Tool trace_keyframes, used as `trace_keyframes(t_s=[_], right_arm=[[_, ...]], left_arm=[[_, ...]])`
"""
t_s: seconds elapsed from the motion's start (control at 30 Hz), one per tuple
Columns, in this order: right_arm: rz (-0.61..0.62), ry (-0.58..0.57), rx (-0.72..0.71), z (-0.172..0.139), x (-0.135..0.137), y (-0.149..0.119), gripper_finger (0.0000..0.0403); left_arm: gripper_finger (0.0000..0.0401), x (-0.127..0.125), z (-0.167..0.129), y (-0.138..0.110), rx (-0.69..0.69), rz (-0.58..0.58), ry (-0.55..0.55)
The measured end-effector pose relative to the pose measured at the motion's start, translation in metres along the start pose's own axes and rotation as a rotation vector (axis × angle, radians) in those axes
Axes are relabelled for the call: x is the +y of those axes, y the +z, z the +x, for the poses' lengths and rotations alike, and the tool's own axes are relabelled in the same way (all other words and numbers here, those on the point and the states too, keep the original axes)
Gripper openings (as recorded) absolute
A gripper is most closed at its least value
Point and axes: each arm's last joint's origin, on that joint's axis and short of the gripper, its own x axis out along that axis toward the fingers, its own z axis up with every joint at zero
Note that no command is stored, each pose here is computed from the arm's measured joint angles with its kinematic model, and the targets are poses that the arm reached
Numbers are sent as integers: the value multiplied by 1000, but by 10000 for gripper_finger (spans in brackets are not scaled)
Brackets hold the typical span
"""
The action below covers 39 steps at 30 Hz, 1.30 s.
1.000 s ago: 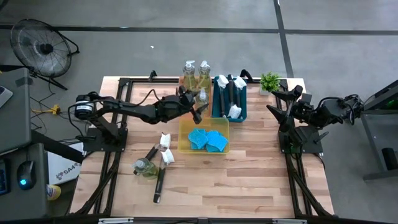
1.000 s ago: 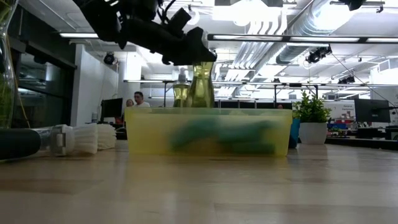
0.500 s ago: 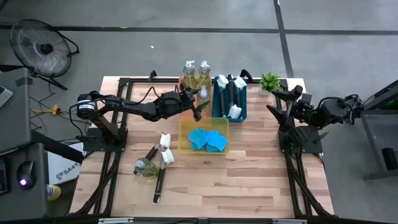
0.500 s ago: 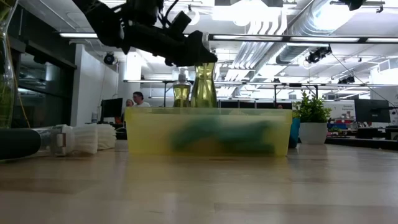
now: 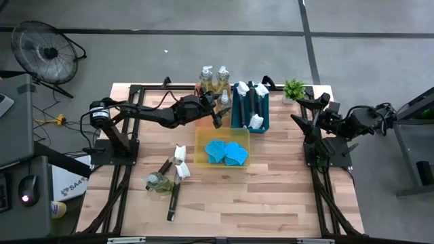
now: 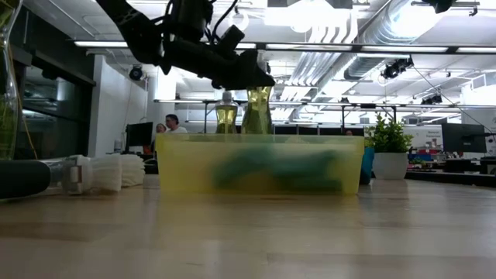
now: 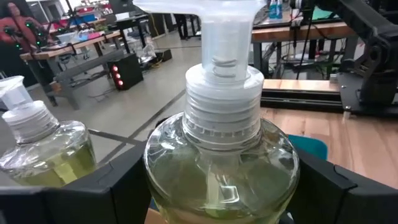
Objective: Pick & Place Kitchen Sink Supplies
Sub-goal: Put the dish soap into the orange bin
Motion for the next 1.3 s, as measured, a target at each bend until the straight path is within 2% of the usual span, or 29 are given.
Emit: trace_keyframes(t_s=[0.43,0.67,0.97,1.3], right_arm=[[0,0,0,0,0,0,321],[0,0,0,0,0,0,321],[0,0,0,0,0,0,321],[0,0,0,0,0,0,321]], left_arm=[[287,13,5,-10,53,-91,37],[287,12,4,-11,61,-146,10],[288,11,6,-15,76,-144,10],[322,11,6,-14,81,-143,19]])
